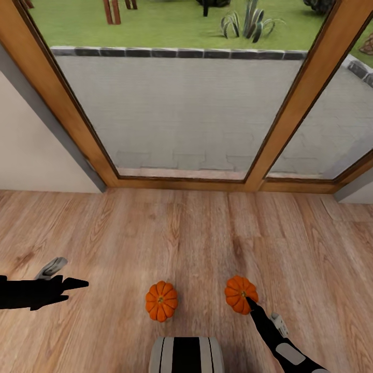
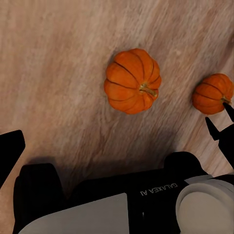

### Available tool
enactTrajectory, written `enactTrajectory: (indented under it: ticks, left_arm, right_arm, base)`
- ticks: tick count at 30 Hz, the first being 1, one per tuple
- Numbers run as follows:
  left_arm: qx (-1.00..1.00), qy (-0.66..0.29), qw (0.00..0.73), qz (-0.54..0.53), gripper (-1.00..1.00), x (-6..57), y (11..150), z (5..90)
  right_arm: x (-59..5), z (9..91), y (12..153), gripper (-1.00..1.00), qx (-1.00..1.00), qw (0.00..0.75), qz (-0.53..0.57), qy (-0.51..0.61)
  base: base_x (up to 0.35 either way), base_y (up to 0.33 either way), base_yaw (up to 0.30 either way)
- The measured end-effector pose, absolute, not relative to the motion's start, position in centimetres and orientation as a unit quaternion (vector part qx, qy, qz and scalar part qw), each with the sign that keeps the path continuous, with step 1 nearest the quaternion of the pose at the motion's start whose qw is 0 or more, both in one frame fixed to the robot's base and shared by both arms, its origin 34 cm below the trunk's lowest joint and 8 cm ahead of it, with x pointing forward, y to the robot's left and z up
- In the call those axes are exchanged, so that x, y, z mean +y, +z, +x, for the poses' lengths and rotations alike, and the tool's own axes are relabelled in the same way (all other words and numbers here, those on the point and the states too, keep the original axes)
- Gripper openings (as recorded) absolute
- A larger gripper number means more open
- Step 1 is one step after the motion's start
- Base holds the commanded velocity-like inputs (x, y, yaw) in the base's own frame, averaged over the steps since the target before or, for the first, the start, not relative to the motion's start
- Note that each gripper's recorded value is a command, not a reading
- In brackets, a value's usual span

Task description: Place each of the two pumpkins and all three candles from the living room inside a cabinet in the living room (use any cabinet), then make sure every cabinet is closed, and position the cauldron so it is next to a table in the living room.

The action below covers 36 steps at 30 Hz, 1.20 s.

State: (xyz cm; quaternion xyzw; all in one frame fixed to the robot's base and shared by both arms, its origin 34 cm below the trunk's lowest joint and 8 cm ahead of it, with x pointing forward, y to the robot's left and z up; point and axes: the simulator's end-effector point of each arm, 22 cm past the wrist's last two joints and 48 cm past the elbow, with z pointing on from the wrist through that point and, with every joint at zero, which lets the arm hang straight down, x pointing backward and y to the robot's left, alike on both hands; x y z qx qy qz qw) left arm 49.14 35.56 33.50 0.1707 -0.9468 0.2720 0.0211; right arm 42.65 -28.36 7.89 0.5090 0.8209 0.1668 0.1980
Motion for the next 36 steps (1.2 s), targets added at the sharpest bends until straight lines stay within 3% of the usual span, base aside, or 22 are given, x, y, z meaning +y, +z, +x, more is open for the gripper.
enactTrajectory:
  ticks: [36]
  left_arm:
    - [-0.947, 0.273, 0.022, 0.171, 1.0, 35.46, 33.47, 49.08]
  right_arm:
    - [-28.28, 43.26, 8.22, 1.0, 0.817, 0.208, 0.509, 0.176]
  base:
    - [0.035, 0.009, 0.0]
